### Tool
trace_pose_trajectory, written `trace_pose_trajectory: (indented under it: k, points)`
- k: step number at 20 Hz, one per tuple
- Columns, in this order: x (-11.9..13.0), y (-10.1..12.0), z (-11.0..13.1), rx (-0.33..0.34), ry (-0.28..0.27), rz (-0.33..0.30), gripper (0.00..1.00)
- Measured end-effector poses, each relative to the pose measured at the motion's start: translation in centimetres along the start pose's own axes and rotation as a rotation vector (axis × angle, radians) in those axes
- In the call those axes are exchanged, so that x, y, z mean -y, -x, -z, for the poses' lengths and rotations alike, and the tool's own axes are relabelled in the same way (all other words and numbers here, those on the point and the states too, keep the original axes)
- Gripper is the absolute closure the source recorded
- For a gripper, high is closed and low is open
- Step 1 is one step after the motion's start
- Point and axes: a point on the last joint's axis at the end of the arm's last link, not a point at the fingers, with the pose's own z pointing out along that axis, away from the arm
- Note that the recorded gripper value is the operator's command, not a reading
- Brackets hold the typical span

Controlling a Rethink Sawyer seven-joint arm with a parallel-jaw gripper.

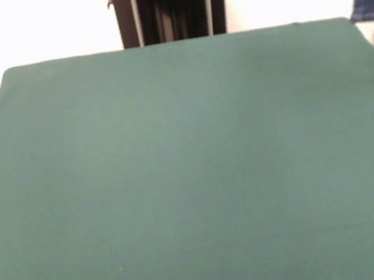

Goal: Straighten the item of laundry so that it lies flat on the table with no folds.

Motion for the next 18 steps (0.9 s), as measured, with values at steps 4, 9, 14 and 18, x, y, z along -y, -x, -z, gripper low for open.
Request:
trace_pose_trajectory:
  k: [4,9,14,18]
  points:
    - [-0.5,-1.3,1.3,-0.024,0.009,-0.024,1.0]
    - [-1.9,-3.5,2.1,-0.062,0.015,-0.049,1.0]
    - [-4.1,-5.7,0.9,-0.06,-0.005,-0.082,1.0]
    - [-7.4,-7.2,-1.6,-0.052,0.035,-0.084,1.0]
